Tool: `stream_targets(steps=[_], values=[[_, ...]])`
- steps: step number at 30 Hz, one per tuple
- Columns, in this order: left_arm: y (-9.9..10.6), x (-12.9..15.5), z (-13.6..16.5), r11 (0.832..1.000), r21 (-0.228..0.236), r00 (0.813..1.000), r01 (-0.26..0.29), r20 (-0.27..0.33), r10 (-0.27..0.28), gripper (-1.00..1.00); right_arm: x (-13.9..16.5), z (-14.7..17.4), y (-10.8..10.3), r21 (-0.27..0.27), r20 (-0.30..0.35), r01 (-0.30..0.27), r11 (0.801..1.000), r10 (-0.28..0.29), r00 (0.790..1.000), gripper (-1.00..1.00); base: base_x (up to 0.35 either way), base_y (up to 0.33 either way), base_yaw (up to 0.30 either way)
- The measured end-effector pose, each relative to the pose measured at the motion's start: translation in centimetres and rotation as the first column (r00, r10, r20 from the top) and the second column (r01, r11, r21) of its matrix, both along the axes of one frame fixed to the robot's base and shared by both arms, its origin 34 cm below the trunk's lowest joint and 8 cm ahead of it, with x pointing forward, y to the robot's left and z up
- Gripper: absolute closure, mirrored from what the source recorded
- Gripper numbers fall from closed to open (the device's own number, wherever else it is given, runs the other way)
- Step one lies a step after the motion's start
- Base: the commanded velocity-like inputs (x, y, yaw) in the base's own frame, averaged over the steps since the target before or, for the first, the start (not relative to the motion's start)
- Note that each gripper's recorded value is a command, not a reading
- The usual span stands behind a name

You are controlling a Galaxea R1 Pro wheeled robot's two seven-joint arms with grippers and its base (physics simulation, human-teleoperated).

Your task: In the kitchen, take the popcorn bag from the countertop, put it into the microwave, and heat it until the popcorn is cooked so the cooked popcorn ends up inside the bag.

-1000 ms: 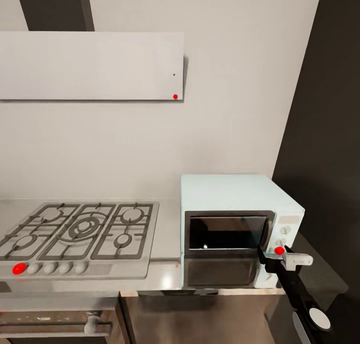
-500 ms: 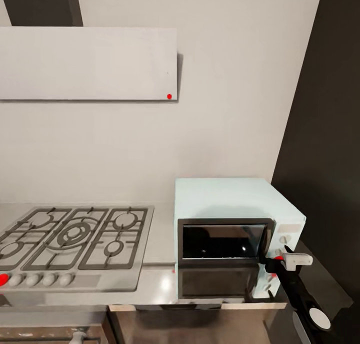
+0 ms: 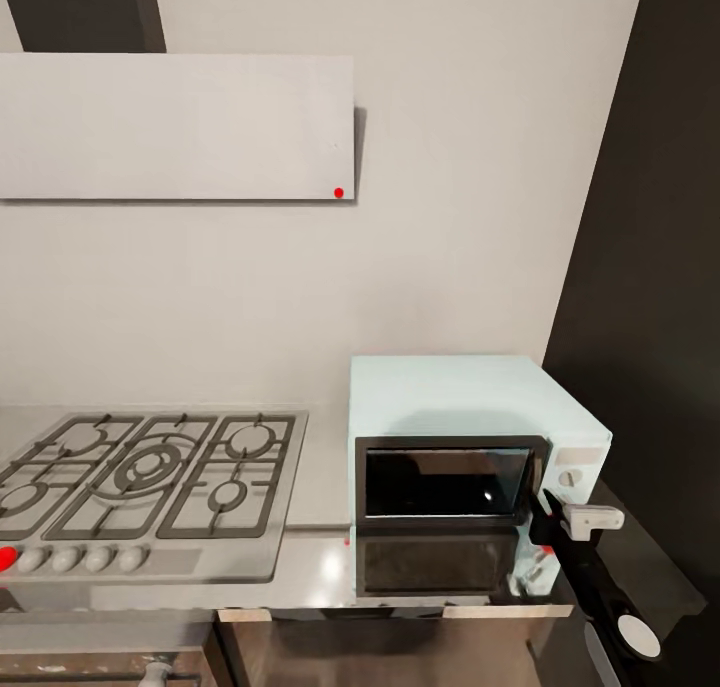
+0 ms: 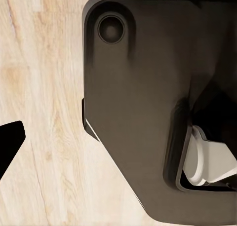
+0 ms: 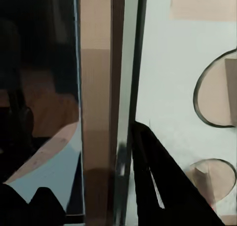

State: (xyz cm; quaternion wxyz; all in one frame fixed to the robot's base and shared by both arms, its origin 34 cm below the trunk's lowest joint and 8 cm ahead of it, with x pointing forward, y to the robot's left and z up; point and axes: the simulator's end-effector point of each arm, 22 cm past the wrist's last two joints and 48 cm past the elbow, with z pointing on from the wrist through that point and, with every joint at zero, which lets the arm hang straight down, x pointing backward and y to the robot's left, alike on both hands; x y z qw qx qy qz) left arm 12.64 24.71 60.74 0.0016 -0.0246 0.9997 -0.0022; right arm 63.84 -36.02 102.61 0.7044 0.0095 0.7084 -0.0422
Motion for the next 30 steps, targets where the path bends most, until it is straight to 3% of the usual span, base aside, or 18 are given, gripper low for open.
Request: stream_targets(steps=[8,30], values=[[0.0,0.0,0.0,1.0,0.0,1.0,0.0,0.0,0.0,-1.0,0.0,0.0,0.0,-0.001,0.0,-0.001,1.0,0.001,1.0,1.0,-0.005,0.0,0.0],[-0.3,0.0,0.0,1.0,-0.004,1.0,-0.002,0.001,0.002,-1.0,0.2,0.0,1.0,-0.003,-0.001,-0.022,1.0,0.022,1.0,1.0,-0.117,0.007,0.0]])
